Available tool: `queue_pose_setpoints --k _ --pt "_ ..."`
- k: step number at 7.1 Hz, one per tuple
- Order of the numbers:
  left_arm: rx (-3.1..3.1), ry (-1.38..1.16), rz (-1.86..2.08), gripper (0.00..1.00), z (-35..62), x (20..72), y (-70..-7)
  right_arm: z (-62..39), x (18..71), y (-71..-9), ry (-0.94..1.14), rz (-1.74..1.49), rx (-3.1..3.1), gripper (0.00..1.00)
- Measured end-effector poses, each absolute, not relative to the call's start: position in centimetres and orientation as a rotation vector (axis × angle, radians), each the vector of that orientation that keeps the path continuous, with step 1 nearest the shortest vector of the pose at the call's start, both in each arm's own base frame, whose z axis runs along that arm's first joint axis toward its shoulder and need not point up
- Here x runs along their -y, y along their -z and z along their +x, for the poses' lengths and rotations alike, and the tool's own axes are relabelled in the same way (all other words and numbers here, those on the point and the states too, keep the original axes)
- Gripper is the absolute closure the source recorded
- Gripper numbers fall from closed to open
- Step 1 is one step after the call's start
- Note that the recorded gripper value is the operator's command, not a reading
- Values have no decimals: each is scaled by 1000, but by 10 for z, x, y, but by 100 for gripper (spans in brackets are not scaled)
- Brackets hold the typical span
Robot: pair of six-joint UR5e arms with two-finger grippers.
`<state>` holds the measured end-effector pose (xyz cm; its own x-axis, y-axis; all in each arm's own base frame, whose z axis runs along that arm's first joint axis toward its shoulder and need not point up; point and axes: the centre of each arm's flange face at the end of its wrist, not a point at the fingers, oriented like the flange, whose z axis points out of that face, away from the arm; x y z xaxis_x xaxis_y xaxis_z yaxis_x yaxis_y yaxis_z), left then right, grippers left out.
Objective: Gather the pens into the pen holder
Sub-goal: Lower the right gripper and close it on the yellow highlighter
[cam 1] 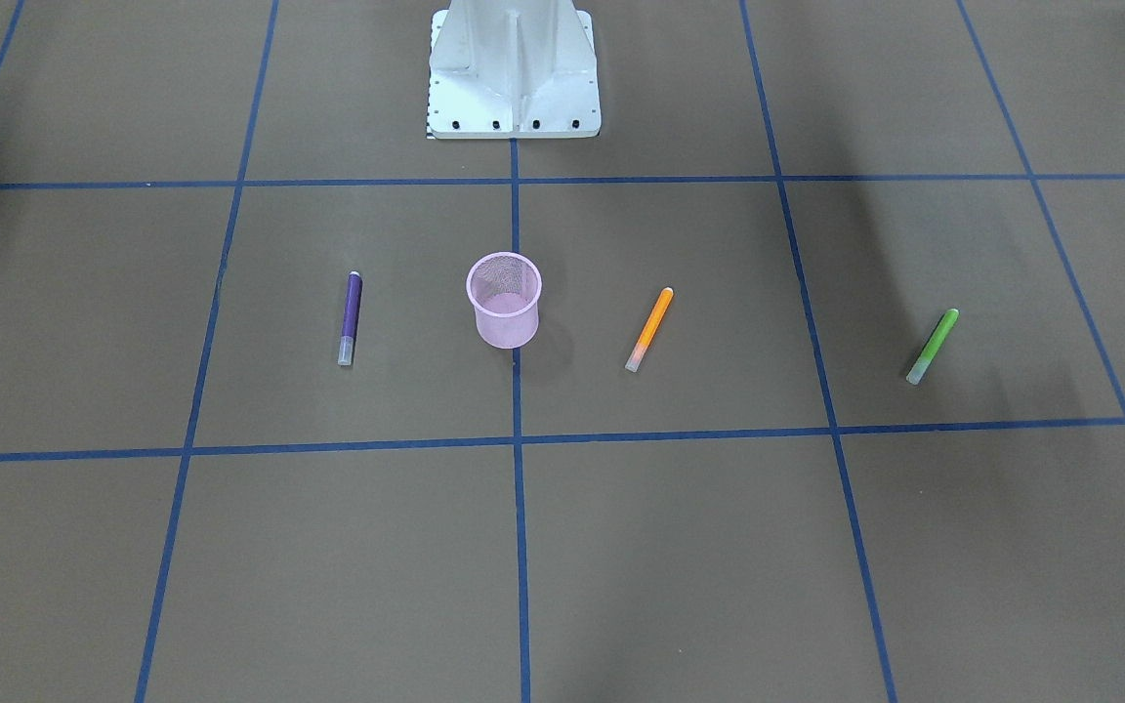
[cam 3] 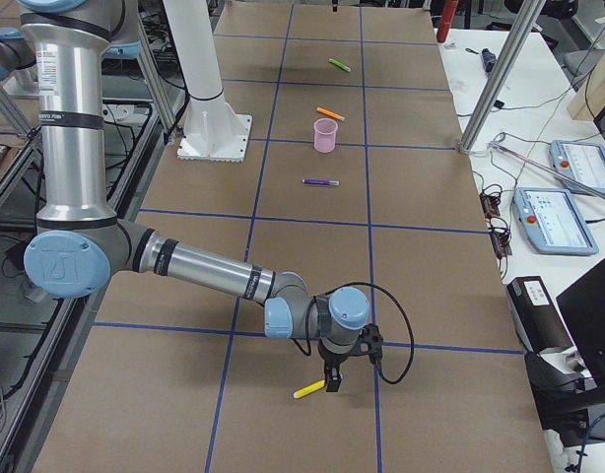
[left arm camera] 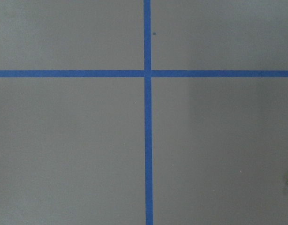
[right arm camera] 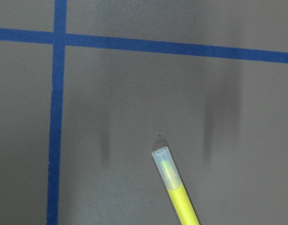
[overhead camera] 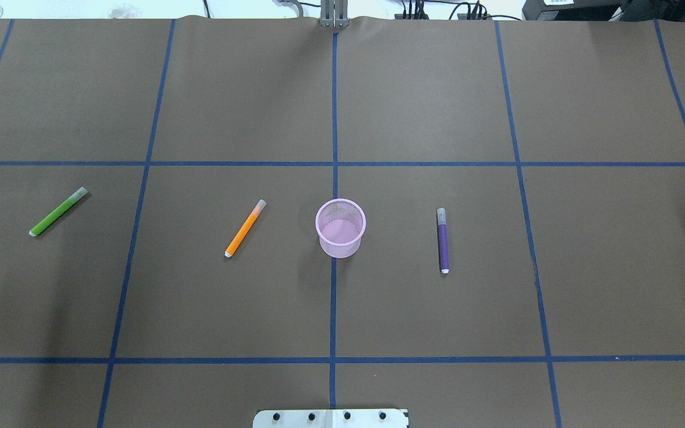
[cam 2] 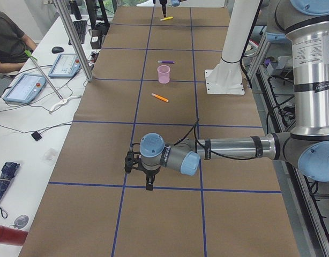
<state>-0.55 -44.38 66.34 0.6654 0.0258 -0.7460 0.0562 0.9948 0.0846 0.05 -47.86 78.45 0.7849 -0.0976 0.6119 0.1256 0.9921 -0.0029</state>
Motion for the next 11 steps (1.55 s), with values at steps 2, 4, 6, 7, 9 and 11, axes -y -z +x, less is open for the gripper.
queue_pose_setpoints --k 2,4,6,7,9,11 --pt "-844 15 104 0 -5 444 -664 -9 482 -799 198 -53 657 0" --pt "-843 13 103 0 -4 443 -664 -11 481 -808 229 -61 661 1" --pt "-843 12 100 0 -3 443 -666 -12 481 -820 254 -78 670 12" --pt "-843 11 99 0 -3 443 -667 -12 482 -823 257 -84 673 24" --pt "-843 12 98 0 -3 443 -667 -12 482 -825 262 -89 676 30" --pt "-843 13 97 0 -3 443 -667 -12 481 -827 265 -92 677 45"
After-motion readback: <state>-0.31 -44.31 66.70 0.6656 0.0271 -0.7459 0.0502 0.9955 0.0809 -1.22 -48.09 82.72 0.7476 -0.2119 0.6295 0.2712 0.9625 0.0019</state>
